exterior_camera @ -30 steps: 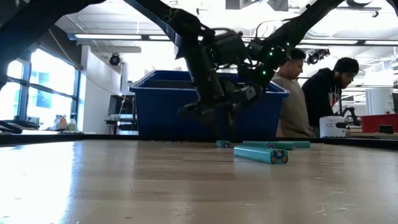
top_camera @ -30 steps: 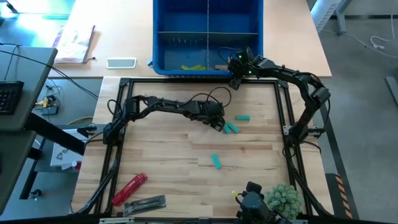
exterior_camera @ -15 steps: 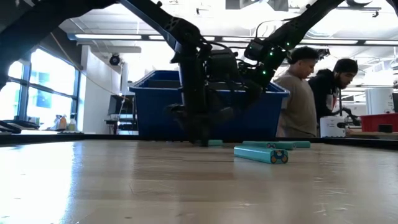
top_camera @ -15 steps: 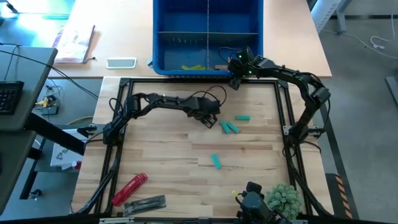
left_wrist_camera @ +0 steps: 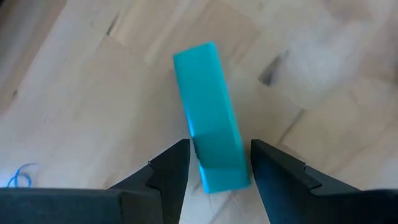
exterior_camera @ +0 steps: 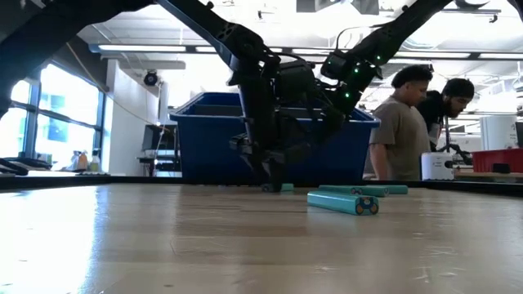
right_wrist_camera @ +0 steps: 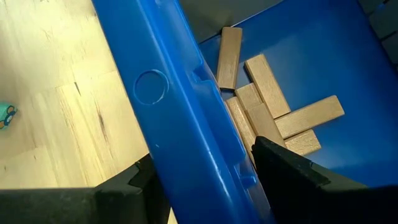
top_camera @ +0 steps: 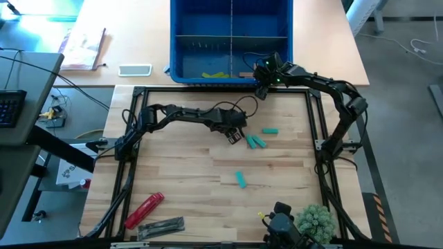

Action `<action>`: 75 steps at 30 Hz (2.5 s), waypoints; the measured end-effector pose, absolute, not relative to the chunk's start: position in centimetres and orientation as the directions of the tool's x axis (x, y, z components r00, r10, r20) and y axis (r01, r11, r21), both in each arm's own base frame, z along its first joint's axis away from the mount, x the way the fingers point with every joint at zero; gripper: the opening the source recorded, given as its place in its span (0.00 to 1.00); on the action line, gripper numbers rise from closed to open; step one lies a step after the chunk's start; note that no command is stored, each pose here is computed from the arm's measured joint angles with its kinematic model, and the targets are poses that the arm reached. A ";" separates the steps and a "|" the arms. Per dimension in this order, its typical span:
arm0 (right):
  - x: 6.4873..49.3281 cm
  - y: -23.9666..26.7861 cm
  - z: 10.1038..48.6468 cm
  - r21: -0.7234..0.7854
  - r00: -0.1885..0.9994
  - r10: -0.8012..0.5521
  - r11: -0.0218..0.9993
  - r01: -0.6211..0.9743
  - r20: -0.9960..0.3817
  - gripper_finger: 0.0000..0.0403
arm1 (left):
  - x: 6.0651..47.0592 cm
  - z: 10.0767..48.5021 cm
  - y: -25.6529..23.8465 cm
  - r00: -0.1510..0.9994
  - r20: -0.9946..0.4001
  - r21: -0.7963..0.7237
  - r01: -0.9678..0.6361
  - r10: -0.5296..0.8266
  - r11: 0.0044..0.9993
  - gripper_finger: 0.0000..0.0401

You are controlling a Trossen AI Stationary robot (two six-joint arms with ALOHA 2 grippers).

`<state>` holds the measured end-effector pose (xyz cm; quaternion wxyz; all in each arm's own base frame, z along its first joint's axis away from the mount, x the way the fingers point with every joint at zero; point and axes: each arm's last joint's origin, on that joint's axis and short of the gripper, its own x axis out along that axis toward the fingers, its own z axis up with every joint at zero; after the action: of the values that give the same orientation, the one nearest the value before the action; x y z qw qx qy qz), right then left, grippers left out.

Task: Sort blocks

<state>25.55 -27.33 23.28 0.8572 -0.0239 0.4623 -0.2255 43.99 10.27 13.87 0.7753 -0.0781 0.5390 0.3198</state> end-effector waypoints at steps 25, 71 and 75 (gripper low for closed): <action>25.5 -27.3 23.3 -0.251 0.469 -0.410 0.896 0.365 -0.782 0.48 | 44.4 11.5 11.1 0.226 -0.924 0.146 -0.538 0.309 0.830 0.31; 25.6 -27.3 23.3 -0.252 0.474 -0.412 0.896 0.365 -0.779 0.48 | 29.0 37.0 32.9 0.530 -0.042 0.369 -0.779 0.847 0.506 0.14; 25.6 -27.3 23.3 -0.252 0.474 -0.412 0.896 0.365 -0.779 0.48 | 27.9 35.7 35.5 0.472 -0.013 0.362 -0.820 0.881 0.444 0.14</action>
<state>25.59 -27.35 23.31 0.8580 -0.0255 0.4604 -0.2263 27.86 35.48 35.73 0.8439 0.1548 0.0999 0.5039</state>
